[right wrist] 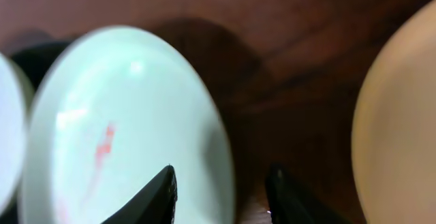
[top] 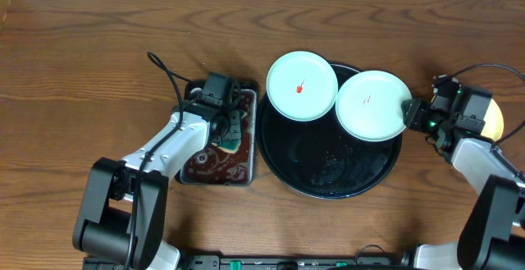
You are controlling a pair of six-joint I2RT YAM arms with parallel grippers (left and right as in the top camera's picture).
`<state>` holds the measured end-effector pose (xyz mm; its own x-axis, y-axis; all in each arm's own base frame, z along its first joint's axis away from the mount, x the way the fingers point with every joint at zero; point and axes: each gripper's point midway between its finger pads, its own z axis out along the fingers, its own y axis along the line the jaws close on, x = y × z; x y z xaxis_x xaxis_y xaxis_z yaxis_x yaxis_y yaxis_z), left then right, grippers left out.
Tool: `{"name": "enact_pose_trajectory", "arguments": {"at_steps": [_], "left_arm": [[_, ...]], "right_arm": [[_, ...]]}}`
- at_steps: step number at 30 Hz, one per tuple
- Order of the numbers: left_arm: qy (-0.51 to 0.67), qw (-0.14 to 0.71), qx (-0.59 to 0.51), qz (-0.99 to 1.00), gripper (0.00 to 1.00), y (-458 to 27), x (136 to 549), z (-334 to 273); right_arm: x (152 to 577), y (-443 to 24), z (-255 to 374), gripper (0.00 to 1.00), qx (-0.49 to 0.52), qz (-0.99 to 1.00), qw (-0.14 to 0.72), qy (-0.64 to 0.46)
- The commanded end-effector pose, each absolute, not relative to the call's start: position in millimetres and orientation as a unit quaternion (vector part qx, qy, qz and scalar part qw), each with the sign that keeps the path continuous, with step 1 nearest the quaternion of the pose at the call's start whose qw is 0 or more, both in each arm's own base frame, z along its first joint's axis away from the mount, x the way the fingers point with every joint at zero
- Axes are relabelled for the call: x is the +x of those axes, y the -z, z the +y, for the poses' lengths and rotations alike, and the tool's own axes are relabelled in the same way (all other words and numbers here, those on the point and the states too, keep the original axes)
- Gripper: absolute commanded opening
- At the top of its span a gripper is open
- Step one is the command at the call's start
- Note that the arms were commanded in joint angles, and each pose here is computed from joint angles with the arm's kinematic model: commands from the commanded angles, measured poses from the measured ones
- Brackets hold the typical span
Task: Clean dirty plates on tray and stack at the side
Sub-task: 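Grip the right pale green plate rim with the right gripper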
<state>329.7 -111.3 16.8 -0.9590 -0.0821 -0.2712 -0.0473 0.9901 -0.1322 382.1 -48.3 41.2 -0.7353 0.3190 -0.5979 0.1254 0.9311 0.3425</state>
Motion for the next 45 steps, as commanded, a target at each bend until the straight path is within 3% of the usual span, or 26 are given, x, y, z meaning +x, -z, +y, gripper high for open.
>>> {"name": "enact_pose_trajectory", "arguments": {"at_steps": [1, 6, 7, 20, 29, 41, 45], "left_arm": [[0.058, 0.120, -0.033, 0.991, 0.09, -8.2, 324.8, -110.2], [0.058, 0.120, -0.033, 0.991, 0.09, -8.2, 324.8, -110.2], [0.058, 0.120, -0.033, 0.991, 0.09, -8.2, 324.8, -110.2], [0.058, 0.120, -0.033, 0.991, 0.08, -8.2, 324.8, -110.2], [0.061, 0.127, -0.033, 0.990, 0.07, -13.5, 326.1, -110.3], [0.099, 0.219, -0.037, 0.970, 0.07, -86.1, 336.4, -110.4], [0.100, 0.221, -0.039, 0.969, 0.08, -88.0, 335.7, -110.2]], "right_arm": [[385.1, -36.7, -51.0, 0.33, 0.115, 0.925, 0.339, -0.128], [390.4, -41.7, -52.7, 0.02, 0.122, 0.919, 0.352, -0.129], [390.8, -43.2, -52.8, 0.01, 0.123, 0.918, 0.354, -0.130], [363.2, -91.0, -31.7, 0.01, 0.131, 0.912, 0.349, -0.170], [315.0, -52.1, 30.0, 0.01, 0.089, 0.952, 0.210, -0.204], [305.7, -22.6, 52.3, 0.01, 0.040, 0.971, 0.166, -0.166], [305.0, -19.0, 51.9, 0.01, 0.041, 0.972, 0.161, -0.164]]}}
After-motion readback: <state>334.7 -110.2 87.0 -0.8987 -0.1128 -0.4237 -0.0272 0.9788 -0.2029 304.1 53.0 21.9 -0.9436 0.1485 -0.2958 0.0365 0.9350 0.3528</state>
